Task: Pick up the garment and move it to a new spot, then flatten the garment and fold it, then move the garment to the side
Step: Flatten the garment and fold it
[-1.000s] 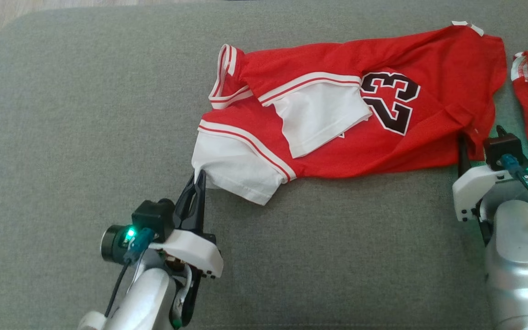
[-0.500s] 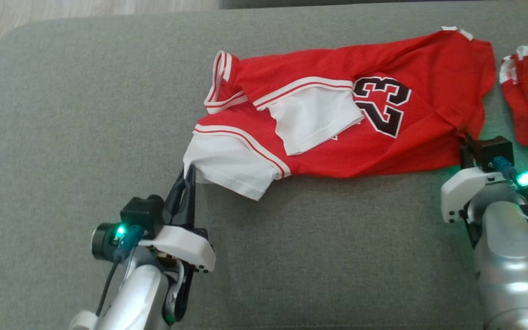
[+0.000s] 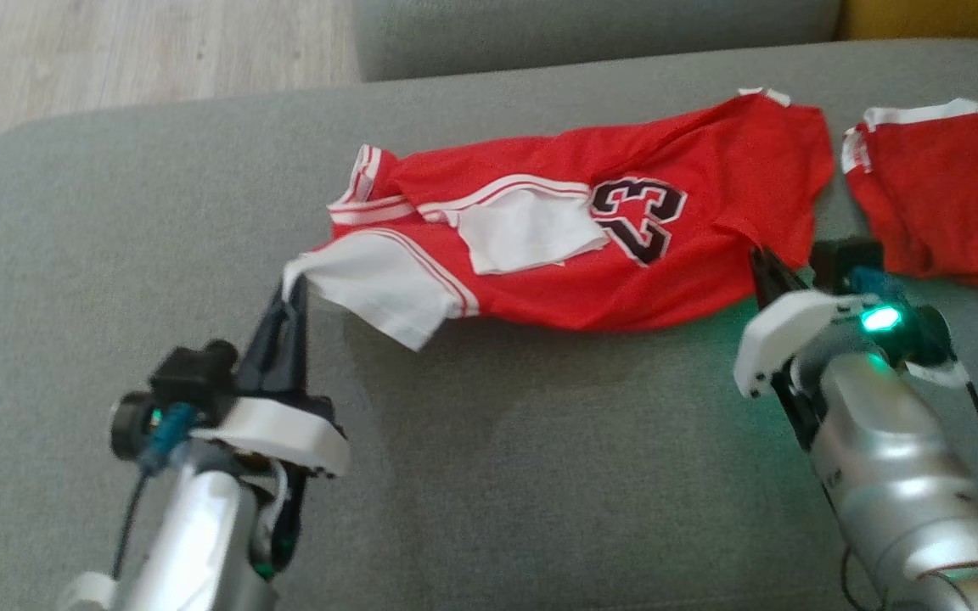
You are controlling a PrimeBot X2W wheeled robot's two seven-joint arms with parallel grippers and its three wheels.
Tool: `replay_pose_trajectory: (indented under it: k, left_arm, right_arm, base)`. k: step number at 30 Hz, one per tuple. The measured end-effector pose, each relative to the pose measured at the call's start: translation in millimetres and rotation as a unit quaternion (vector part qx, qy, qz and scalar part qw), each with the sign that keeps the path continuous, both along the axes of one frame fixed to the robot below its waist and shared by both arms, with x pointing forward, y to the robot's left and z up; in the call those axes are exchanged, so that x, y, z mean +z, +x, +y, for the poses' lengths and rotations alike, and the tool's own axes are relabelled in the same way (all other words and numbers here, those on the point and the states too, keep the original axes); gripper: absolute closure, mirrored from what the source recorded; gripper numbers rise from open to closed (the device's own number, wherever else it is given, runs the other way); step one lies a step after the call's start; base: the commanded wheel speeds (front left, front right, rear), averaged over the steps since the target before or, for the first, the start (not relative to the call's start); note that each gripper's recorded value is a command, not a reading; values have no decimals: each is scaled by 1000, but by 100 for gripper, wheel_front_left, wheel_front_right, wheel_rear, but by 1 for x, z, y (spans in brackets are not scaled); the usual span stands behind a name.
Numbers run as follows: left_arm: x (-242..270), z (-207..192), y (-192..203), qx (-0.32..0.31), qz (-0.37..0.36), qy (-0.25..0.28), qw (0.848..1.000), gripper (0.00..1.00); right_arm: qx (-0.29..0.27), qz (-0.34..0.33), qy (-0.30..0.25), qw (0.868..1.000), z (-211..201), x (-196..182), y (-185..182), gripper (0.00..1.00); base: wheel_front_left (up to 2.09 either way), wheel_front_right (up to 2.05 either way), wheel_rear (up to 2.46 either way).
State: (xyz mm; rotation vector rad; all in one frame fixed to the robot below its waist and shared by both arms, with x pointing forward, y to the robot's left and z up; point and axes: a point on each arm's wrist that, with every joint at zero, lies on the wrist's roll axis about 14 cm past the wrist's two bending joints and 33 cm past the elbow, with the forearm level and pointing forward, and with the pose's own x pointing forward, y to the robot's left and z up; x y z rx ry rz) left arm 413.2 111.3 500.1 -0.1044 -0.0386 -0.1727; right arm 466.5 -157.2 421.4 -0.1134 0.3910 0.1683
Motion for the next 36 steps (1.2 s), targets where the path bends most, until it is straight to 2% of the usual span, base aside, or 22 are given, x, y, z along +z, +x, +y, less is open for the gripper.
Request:
replay_pose_trajectory:
  k: [4,8,14,17,21,24,29,32,36]
  left_arm:
    - [33,8,10,-3,-46,-6,999,100]
    - [92,23,28,3,-123,-8,992,100]
    - [188,43,38,18,-230,-15,973,100]
    - [239,48,34,22,-284,-21,958,100]
    - [284,58,23,30,-329,-27,944,100]
    - [295,65,15,37,-338,-30,940,100]
    - [307,81,0,53,-349,-26,935,100]
    - [297,81,0,46,-327,-7,944,100]
    - [258,74,15,21,-254,28,967,100]
  right_arm:
    - [5,-39,43,998,14,40,12,100]
    - [57,-104,118,986,43,120,22,100]
    - [95,-237,197,947,-9,256,-6,100]
    - [111,-291,233,921,-10,300,-23,100]
    - [123,-343,274,890,-12,341,-39,100]
    - [123,-357,291,879,-14,348,-48,100]
    - [123,-324,310,885,-4,325,-53,100]
    - [122,-293,326,890,3,309,-53,100]
    - [110,-263,317,904,4,291,-46,100]
  base:
    - [0,0,0]
    - [0,0,0]
    - [0,0,0]
    - [0,0,0]
    - [0,0,0]
    - [0,0,0]
    - [0,0,0]
    - [0,0,0]
    - [0,0,0]
